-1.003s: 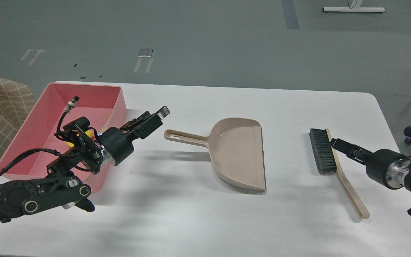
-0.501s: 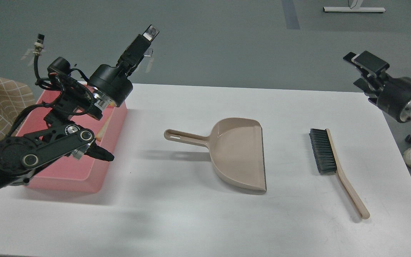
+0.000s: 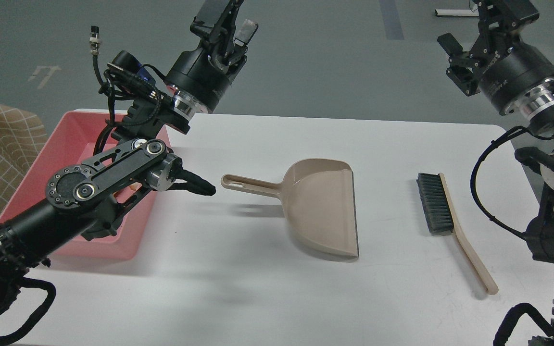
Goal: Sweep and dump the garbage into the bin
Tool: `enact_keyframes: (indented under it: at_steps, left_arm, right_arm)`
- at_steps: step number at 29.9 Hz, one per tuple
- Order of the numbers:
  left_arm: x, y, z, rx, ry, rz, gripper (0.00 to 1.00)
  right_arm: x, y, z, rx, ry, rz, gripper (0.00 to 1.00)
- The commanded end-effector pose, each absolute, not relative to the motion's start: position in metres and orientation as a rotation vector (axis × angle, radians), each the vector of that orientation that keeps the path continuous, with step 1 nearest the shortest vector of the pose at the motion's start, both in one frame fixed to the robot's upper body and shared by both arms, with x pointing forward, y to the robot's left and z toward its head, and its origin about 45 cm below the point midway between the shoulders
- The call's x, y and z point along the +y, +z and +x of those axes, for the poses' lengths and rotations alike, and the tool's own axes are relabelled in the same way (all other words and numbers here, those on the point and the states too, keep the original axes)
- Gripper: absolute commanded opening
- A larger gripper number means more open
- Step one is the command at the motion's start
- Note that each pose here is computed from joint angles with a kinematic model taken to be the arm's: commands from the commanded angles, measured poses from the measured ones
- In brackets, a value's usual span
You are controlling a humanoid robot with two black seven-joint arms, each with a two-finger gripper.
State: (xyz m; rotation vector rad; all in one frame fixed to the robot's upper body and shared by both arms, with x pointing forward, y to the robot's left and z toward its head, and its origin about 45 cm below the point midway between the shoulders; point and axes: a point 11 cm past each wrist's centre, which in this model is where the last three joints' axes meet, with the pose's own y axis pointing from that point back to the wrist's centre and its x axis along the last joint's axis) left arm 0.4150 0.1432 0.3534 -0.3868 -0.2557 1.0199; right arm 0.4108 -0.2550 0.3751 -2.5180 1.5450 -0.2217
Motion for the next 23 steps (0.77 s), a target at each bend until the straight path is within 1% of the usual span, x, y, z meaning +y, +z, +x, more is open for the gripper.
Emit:
enact_keyframes:
  at_steps: [1, 5, 9, 12, 14, 19, 23]
  left_arm:
    - [0.122, 0.357, 0.415, -0.17, 0.989, -0.469, 0.98]
    - [0.114, 0.354, 0.423, -0.164, 1.0, -0.478, 0.98]
    - [0.106, 0.368, 0.434, -0.099, 1.011, -0.555, 0.98]
    - [0.12, 0.383, 0.439, 0.047, 0.964, -0.689, 0.98]
    - [0.123, 0.386, 0.44, 0.088, 0.943, -0.722, 0.98]
    - [0.136, 0.384, 0.445, 0.104, 0.95, -0.738, 0.98]
    - [0.15, 0.395, 0.442, 0.101, 0.881, -0.806, 0.98]
  right_arm:
    - [-0.253, 0.382, 0.409, 1.49, -0.194, -2.492, 0.99]
    - [-0.251, 0.392, 0.411, 1.469, -0.222, -2.479, 0.99]
    - [-0.246, 0.395, 0.411, 1.424, -0.208, -2.464, 0.99]
    - [-0.243, 0.4, 0.411, 1.377, -0.188, -2.449, 0.99]
    - [-0.24, 0.402, 0.411, 1.362, -0.186, -2.452, 0.99]
    - [-0.219, 0.398, 0.413, 1.321, -0.111, -2.466, 0.99]
    - [-0.205, 0.398, 0.413, 1.299, -0.069, -2.47, 0.99]
